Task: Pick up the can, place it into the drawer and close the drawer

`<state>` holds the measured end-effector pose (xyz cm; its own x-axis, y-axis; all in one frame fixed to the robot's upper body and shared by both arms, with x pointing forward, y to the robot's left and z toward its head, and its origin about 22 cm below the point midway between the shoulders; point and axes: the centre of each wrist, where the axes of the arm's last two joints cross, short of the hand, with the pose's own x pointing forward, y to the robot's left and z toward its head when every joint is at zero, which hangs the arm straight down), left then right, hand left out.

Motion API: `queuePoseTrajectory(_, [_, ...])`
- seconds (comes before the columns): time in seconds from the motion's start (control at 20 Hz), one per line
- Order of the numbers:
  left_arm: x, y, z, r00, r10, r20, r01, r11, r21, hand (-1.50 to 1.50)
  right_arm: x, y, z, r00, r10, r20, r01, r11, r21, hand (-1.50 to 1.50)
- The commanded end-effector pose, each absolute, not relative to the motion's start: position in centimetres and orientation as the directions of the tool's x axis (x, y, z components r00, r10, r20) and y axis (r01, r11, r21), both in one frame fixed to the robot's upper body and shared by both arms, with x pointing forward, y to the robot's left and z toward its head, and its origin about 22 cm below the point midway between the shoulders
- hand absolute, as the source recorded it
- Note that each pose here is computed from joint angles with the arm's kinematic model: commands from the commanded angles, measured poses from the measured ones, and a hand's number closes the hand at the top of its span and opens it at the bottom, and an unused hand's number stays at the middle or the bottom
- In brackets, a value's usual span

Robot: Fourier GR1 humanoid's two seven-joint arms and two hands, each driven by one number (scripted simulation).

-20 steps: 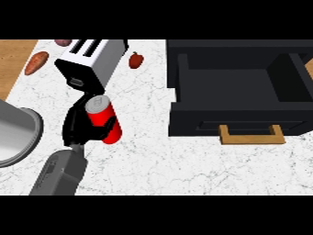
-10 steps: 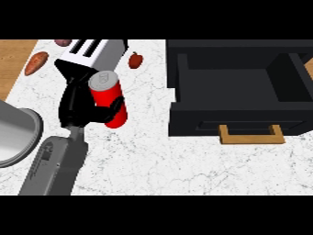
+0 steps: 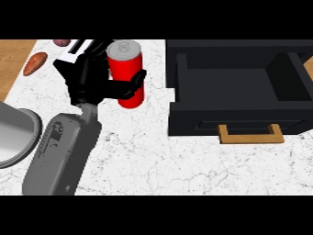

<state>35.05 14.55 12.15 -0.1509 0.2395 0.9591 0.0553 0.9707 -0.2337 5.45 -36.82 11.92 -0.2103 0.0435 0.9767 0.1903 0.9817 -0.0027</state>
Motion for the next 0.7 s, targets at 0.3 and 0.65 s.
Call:
queuePoseTrajectory(0.3, [36.4,8.2,16.1,-0.157,0.200,0.967,0.074,0.979,-0.191,1.50,5.4,-36.2,12.1,-0.218,0.031,0.976,0.187,0.982,0.011,-1.50])
queuePoseTrajectory(0.65, [39.5,6.2,19.5,-0.172,0.184,0.968,0.085,0.982,-0.172,1.50,8.7,-37.5,11.2,-0.203,0.023,0.979,0.188,0.982,0.016,-1.50])
